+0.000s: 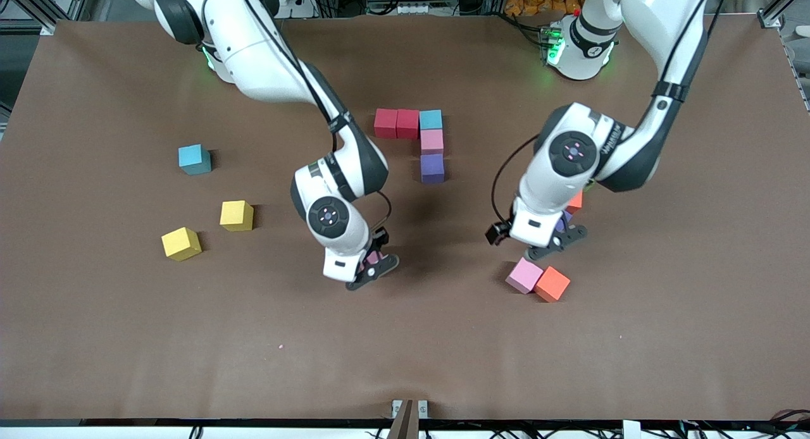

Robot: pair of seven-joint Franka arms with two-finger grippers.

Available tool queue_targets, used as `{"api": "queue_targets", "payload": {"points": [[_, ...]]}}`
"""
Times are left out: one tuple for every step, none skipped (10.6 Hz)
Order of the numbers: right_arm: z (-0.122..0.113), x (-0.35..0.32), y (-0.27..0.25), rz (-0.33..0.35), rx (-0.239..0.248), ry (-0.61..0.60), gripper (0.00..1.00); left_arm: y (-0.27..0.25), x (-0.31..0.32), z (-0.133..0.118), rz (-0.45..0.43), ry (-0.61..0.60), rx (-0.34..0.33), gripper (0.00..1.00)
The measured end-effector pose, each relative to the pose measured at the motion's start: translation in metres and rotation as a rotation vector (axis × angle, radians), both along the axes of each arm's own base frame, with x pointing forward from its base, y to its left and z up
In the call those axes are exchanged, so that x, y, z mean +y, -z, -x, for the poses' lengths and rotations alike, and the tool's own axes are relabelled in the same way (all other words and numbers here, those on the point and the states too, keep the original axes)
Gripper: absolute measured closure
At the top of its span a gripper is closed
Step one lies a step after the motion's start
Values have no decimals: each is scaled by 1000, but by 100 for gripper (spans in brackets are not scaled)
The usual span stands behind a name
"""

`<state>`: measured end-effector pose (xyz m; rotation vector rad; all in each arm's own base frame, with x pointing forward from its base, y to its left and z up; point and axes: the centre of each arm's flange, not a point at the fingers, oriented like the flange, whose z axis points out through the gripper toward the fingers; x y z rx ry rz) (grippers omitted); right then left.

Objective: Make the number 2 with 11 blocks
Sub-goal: 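Reach the pink cube with the left gripper while the right places pink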

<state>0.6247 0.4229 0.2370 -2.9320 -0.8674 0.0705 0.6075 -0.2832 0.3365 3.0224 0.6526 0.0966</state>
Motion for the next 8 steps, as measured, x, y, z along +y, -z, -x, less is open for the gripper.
{"api": "queue_targets", "payload": {"points": [[13, 8, -3, 2, 10, -44, 45, 6, 8, -14, 2, -15, -3, 0], [27, 14, -6, 4, 21, -87, 45, 17, 15, -27, 3, -29, 2, 0], [41, 18, -8, 7, 34, -137, 45, 30, 23, -42, 5, -30, 6, 0], [57, 22, -12, 5, 44, -192, 45, 42, 30, -57, 8, -34, 5, 0], [73, 27, -15, 1, 49, -244, 45, 51, 34, -68, 18, -45, 5, 0], [93, 35, -18, -7, 42, -290, 45, 60, 37, -77, 31, -63, 12, 0], [118, 46, -16, -14, 26, -329, 45, 69, 43, -83, 42, -90, 22, 0], [149, 56, -10, -18, 7, -375, 45, 76, 48, -86, 55, -112, 34, 0]]}}
